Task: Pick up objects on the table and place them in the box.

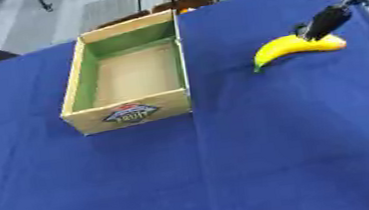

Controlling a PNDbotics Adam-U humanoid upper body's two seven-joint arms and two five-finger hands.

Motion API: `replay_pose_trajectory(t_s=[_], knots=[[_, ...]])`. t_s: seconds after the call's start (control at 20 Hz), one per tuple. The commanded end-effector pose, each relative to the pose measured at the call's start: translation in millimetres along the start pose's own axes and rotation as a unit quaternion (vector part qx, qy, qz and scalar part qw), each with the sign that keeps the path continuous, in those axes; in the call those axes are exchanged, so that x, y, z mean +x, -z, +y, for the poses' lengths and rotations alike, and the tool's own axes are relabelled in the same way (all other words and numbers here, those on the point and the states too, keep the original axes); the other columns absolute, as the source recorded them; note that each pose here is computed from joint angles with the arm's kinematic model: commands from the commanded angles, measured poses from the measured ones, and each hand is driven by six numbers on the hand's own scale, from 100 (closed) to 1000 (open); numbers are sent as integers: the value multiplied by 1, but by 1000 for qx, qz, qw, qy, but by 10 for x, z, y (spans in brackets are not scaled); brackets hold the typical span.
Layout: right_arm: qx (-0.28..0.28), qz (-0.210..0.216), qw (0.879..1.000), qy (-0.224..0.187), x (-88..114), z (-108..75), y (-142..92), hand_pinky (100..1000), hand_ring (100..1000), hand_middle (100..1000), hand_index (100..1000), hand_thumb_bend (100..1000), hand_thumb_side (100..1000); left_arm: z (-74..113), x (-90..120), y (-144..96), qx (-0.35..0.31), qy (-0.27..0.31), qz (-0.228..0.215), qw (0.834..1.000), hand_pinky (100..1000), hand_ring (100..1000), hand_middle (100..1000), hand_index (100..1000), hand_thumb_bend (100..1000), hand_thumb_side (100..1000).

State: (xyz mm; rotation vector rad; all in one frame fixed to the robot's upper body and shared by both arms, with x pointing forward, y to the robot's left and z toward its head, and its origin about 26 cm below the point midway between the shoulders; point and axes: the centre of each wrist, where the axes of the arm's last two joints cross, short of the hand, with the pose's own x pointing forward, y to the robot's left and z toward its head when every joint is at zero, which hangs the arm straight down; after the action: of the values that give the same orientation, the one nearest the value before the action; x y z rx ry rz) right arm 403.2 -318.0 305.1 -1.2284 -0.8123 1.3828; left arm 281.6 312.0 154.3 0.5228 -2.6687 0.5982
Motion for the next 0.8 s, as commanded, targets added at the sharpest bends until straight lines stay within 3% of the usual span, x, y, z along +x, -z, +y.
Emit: replay_pose_trajectory(t_s=[0.05, 0.45, 0.55, 0.6, 0.7, 0.8], knots=[[-3, 18, 1000, -10, -36, -91, 27, 845, 993, 944, 1000, 265, 441, -2, 49, 67, -8, -3, -13, 1000, 436, 831, 827, 783, 100, 968], [20, 27, 999, -15, -10, -75, 202, 866, 1000, 974, 1000, 230, 425, 0, 48, 55, -8, -3, -12, 1000, 433, 831, 828, 783, 100, 965], [23, 27, 999, -17, 7, -80, 228, 826, 981, 974, 1000, 198, 427, -1, 48, 51, -8, -4, -11, 1000, 432, 831, 828, 783, 100, 963], [24, 27, 999, -17, 14, -79, 239, 813, 967, 968, 1000, 202, 419, -1, 48, 50, -9, -4, -11, 1000, 431, 831, 828, 783, 100, 963], [25, 22, 999, -15, 24, -90, 243, 723, 849, 923, 1000, 265, 410, 0, 47, 46, -9, -4, -10, 1000, 431, 831, 828, 783, 100, 964], [20, 16, 1000, -8, 33, -116, 222, 789, 916, 921, 1000, 305, 392, 0, 47, 43, -9, -4, -10, 1000, 430, 832, 828, 783, 100, 963]])
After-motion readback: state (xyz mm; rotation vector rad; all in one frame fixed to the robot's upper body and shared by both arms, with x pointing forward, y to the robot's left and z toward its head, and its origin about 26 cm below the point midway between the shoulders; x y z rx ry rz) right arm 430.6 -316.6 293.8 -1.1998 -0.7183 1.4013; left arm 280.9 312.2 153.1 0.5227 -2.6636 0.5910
